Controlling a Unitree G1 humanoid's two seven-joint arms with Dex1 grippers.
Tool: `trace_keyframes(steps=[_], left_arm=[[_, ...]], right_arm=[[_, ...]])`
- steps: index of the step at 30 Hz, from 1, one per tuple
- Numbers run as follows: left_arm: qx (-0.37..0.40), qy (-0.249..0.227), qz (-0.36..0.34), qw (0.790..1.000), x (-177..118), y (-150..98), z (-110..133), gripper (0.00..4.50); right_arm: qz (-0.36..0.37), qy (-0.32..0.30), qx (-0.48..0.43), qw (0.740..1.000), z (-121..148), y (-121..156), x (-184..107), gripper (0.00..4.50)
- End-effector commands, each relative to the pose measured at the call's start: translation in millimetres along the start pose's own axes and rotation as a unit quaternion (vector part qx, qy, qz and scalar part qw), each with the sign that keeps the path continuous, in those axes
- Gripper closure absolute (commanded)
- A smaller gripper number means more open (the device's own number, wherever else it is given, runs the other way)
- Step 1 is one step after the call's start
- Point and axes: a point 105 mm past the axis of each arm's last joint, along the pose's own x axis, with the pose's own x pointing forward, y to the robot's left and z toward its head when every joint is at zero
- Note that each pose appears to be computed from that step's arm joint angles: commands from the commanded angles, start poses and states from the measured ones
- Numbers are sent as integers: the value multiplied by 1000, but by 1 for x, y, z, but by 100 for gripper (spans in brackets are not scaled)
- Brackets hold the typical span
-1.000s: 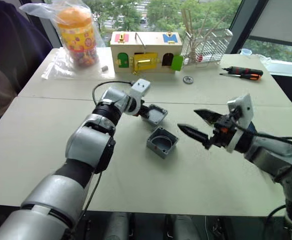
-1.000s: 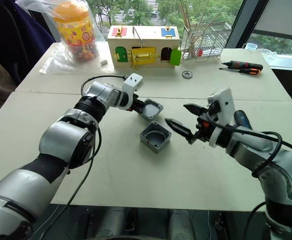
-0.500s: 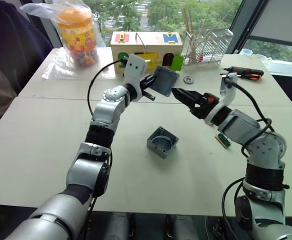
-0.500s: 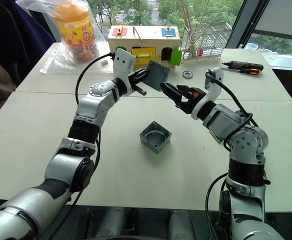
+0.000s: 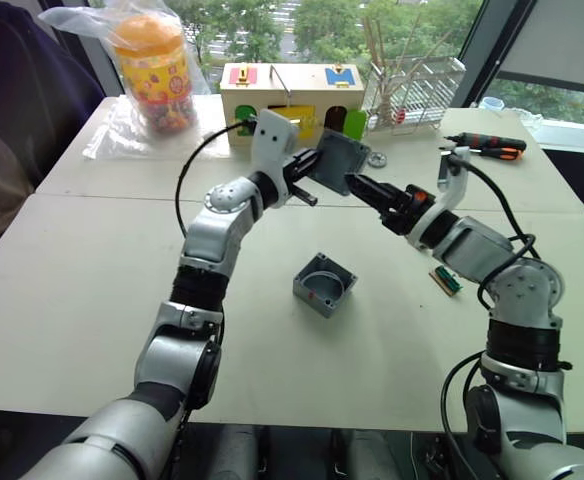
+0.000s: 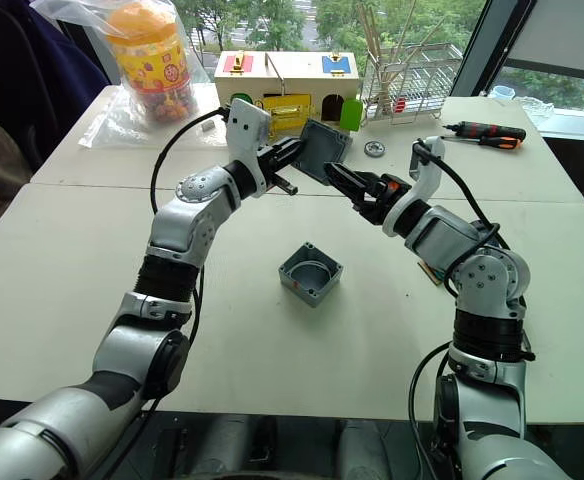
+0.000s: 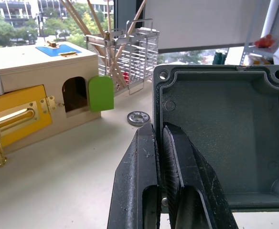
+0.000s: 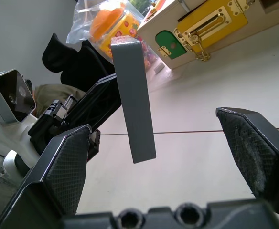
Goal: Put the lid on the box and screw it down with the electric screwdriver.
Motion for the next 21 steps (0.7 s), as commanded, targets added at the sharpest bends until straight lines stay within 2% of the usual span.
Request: trace_keyframes(steps=[1, 3, 5, 9, 11, 12, 16, 18, 21], left_arm=[[13, -31, -17, 999, 1, -9, 20, 448], [10, -32, -21, 999, 1, -10, 20, 450], [8, -33, -23, 999, 0, -11, 21, 450], [5, -35, -31, 999, 0, -13, 21, 450], [3, -36, -34, 999, 0, -14, 21, 450], [1, -37, -36, 999, -1, -15, 22, 450], [-34, -48, -61, 996, -5, -19, 26, 450], [-55, -55, -71, 994, -9, -16, 30, 380], [-79, -65, -78, 992, -15, -10, 39, 250]], right_arm=[[16, -36, -12, 999, 19, 9, -1, 22], [16, -36, -13, 999, 18, 9, -1, 71], [18, -37, -14, 999, 17, 9, -1, 139], [21, -41, -13, 999, 17, 11, 0, 314], [22, -41, -13, 999, 17, 11, 0, 420], [22, -42, -13, 999, 17, 11, 0, 443], [23, -46, -10, 999, 18, 11, 0, 443], [29, -47, -10, 998, 18, 13, 0, 443], [37, -48, -12, 998, 18, 17, 0, 443]])
